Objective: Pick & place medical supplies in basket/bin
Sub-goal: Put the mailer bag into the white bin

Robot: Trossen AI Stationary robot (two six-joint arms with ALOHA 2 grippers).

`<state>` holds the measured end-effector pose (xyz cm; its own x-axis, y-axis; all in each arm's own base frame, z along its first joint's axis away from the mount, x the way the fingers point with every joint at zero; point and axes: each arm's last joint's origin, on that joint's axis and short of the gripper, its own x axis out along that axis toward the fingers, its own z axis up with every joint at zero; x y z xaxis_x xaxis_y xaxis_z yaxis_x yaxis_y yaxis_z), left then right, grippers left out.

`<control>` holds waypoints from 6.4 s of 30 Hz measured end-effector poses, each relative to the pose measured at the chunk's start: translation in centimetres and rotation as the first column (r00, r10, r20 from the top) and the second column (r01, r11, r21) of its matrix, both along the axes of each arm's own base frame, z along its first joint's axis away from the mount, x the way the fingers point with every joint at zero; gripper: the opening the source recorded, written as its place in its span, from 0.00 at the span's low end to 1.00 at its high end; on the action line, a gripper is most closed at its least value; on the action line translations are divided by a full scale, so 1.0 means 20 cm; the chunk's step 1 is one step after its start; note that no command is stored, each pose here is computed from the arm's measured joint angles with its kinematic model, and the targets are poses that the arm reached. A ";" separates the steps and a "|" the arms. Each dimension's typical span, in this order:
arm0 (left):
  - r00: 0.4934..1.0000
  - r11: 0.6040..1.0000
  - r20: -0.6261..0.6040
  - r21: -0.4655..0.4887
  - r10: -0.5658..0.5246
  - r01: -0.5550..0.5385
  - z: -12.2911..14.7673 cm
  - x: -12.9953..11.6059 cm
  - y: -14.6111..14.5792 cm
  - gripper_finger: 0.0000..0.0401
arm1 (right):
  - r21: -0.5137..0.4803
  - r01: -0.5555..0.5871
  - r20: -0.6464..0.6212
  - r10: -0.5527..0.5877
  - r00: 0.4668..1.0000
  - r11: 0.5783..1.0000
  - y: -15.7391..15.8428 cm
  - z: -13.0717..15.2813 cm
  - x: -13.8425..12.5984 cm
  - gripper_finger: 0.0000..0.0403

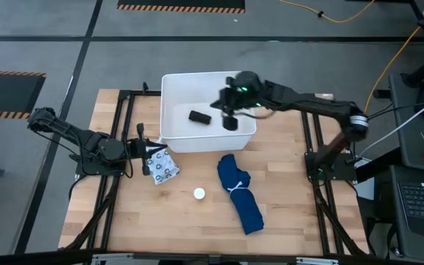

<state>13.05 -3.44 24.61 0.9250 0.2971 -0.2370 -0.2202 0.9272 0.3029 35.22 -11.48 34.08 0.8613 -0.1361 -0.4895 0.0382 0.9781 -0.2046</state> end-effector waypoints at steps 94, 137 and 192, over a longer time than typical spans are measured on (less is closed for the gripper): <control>0.440 0.980 -0.876 0.173 0.197 -0.095 -0.36 0.79 -0.42 0.50 | 0.022 -0.178 0.261 0.166 0.951 0.984 0.65 -0.66 -0.61 0.03; 0.228 0.975 -0.949 0.220 0.219 -0.020 -0.52 0.78 -0.26 0.49 | 0.002 -0.183 0.255 0.176 0.951 0.983 0.65 -0.66 -0.61 0.03; 0.101 0.996 -0.991 0.093 0.091 0.011 -0.52 0.74 -0.27 0.12 | 0.006 -0.181 0.256 0.174 0.951 0.983 0.65 -0.66 -0.61 0.03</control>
